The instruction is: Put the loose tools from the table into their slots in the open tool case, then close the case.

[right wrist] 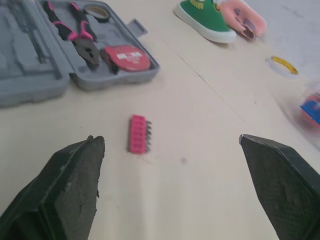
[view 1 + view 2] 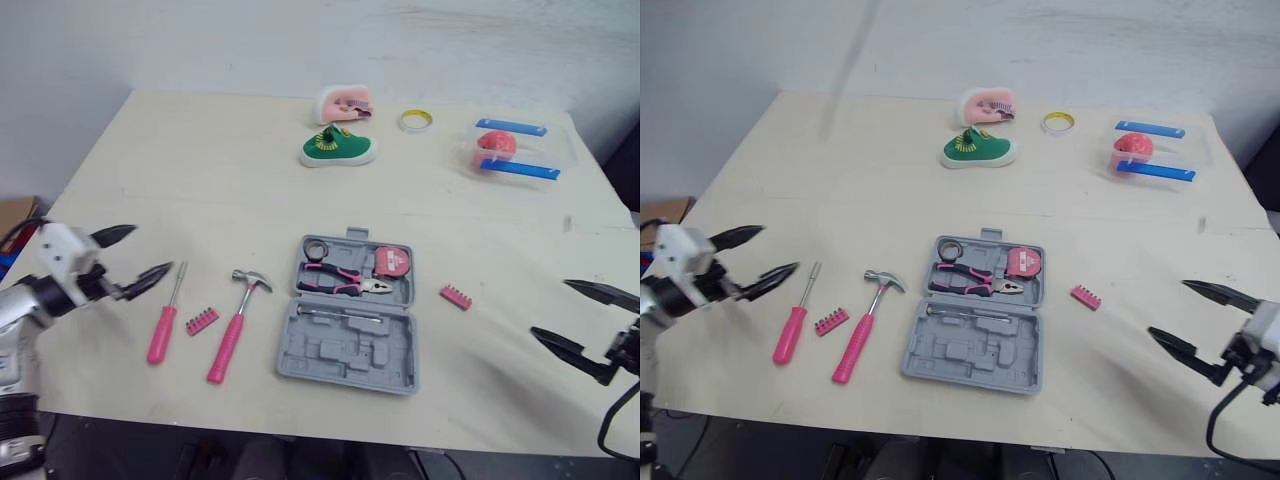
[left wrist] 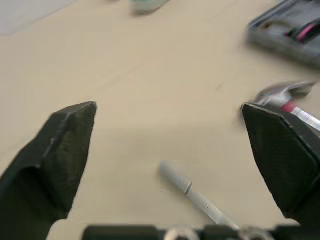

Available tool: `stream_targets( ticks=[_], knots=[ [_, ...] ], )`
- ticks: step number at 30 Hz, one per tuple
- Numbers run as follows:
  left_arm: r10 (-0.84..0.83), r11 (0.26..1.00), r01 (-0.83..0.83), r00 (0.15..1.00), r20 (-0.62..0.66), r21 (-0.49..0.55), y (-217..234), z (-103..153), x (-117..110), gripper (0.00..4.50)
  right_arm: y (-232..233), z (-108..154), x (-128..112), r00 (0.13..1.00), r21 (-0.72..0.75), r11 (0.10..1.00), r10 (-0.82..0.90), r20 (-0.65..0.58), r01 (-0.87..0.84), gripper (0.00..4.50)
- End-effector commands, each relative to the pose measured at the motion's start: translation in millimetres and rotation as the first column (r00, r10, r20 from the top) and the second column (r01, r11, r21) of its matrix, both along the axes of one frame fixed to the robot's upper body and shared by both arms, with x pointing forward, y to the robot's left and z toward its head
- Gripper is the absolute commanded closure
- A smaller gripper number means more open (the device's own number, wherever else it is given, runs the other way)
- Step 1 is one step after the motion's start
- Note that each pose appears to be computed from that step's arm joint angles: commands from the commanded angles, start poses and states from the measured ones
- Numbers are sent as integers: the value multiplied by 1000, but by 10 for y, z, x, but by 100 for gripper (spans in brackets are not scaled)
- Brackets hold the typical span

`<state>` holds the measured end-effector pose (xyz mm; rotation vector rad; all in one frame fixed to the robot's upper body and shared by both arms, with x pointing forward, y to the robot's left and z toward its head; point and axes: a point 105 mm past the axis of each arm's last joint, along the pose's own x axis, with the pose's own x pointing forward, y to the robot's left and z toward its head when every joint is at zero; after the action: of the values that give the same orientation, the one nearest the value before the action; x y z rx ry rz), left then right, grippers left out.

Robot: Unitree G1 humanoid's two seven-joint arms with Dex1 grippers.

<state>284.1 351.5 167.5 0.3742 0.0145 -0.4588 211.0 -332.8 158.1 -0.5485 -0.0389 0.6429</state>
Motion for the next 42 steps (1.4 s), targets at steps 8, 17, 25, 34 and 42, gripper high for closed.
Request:
stream_targets(
  ticks=[8, 17, 25, 34, 42],
  knots=[
    [358, 934, -358, 933, -23, 2, 959, -27, -581, 6, -612, -210, -237, 983, -58, 981, -185, -18, 183, 0],
    [311, 950, -311, 950, -16, 20, 789, -33, -577, 6, -441, -174, -50, 996, -6, 997, -82, 23, 83, 0],
    [201, 980, -201, 979, 20, -14, 276, 143, -520, 6, 152, -30, 172, 986, 97, 984, 145, 79, -153, 0],
    [44, 999, -45, 996, -78, -9, -579, 53, -693, 6, 755, 152, 319, 921, 193, 904, 355, 161, -383, 0],
    [66, 988, -89, 982, -180, -124, -1139, -41, -755, 6, 1258, 71, 271, 824, 187, 804, 533, 190, -564, 0]
  ],
)
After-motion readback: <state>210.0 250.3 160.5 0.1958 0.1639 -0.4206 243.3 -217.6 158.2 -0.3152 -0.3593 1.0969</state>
